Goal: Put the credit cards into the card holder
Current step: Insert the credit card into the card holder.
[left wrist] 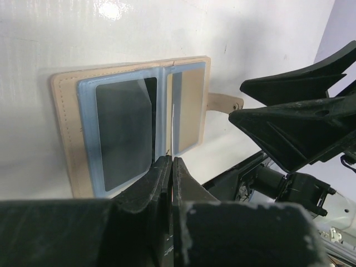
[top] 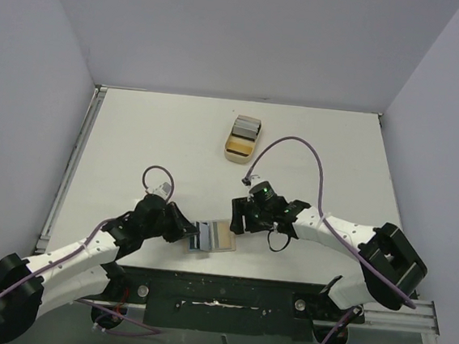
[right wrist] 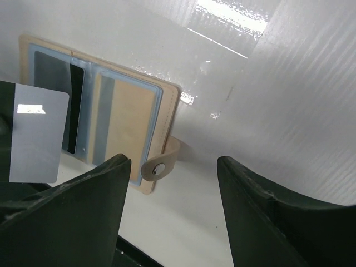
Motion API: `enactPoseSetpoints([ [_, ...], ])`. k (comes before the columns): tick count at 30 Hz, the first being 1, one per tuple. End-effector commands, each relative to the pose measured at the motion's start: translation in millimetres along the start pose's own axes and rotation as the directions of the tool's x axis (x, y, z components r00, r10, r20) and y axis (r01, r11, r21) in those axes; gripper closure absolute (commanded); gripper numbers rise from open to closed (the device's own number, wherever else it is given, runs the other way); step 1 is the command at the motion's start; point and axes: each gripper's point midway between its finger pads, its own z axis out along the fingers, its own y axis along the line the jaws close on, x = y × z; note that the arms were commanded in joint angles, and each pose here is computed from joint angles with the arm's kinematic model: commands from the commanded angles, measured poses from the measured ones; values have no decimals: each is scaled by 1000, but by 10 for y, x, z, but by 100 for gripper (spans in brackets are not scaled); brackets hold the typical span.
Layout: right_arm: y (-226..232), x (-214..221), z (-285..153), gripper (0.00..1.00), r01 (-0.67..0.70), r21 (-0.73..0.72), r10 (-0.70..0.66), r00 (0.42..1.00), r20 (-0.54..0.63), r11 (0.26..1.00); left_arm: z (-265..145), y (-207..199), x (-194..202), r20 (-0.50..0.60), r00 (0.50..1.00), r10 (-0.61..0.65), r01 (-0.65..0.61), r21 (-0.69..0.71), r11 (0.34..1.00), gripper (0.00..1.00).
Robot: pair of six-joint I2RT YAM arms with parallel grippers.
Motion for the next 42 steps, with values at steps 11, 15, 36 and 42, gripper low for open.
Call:
enactPoseSetpoints([
  [11,69,-89,160,42,28,34,-28,1000,-6,999,89,-382,-44,-23,1000,-12,16,161,987,100],
  [15,71,-49,199,49,35,27,-35,999,-21,999,133,-362,-67,-22,1000,1,2,139,990,100],
  [36,192,94,239,85,14,-14,-14,999,-35,1000,15,-289,-187,8,1000,-25,24,152,988,100],
  [42,179,139,214,86,21,1,-21,999,-43,1000,68,-194,-174,-1,1000,2,-2,118,993,100],
])
